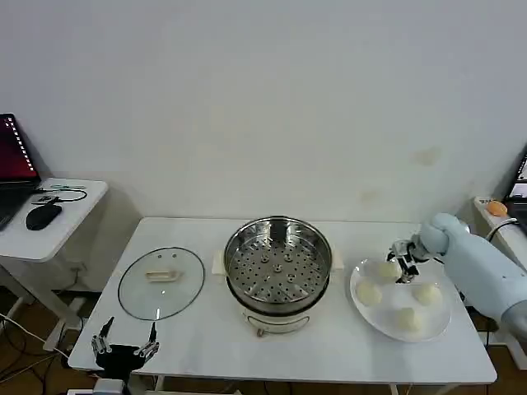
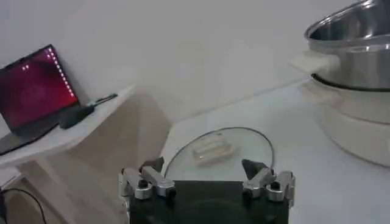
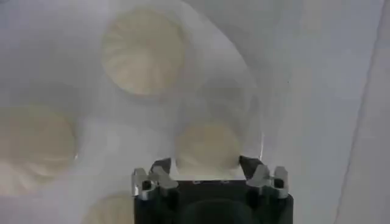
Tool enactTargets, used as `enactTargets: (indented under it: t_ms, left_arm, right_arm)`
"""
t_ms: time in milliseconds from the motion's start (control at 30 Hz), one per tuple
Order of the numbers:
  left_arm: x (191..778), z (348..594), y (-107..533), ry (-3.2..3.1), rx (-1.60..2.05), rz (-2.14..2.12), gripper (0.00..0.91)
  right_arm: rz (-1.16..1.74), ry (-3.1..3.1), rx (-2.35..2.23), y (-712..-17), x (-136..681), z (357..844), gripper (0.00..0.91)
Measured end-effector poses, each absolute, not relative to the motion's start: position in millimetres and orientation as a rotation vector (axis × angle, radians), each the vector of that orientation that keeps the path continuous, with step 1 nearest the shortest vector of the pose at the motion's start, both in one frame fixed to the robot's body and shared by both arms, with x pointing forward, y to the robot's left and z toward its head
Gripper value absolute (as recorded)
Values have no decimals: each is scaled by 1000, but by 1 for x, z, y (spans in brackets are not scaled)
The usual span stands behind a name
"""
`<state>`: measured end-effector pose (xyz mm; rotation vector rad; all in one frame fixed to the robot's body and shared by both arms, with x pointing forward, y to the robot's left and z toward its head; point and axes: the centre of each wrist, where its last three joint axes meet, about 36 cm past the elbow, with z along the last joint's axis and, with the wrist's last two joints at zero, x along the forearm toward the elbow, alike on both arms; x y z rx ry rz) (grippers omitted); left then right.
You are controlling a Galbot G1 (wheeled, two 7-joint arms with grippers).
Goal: Take steamed baozi put them in steamer then cover it.
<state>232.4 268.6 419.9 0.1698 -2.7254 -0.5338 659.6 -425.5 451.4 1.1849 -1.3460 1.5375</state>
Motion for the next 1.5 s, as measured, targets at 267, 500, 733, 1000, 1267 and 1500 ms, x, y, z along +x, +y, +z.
enactTargets:
  t_ms: [267,500,733,1000,1267,1500]
  left_arm:
    - [229,421,268,-2727,168,-539,907]
    - [227,422,267,-2727,164,-547,907]
    - [228,421,265,-2728,153,-547,907]
    - [232,418,268,-2727,145,-546,907]
    - [230,419,267,-2724,148,-543,907]
    - [225,422,267,-2721,172,-543,907]
  right_arm:
    - [1533,-1364,1187,-427,659,454,514]
    - [1539,-1379,1195,-427,659,461,474]
    - [1579,-1393,1185,-433,658,496,484]
    - [1691,-1444,1184,-428,657,579,484]
    - [1855,-1499,1314,-376,655,653,484]
    - [2011,-1441,1489,-313,650,680,484]
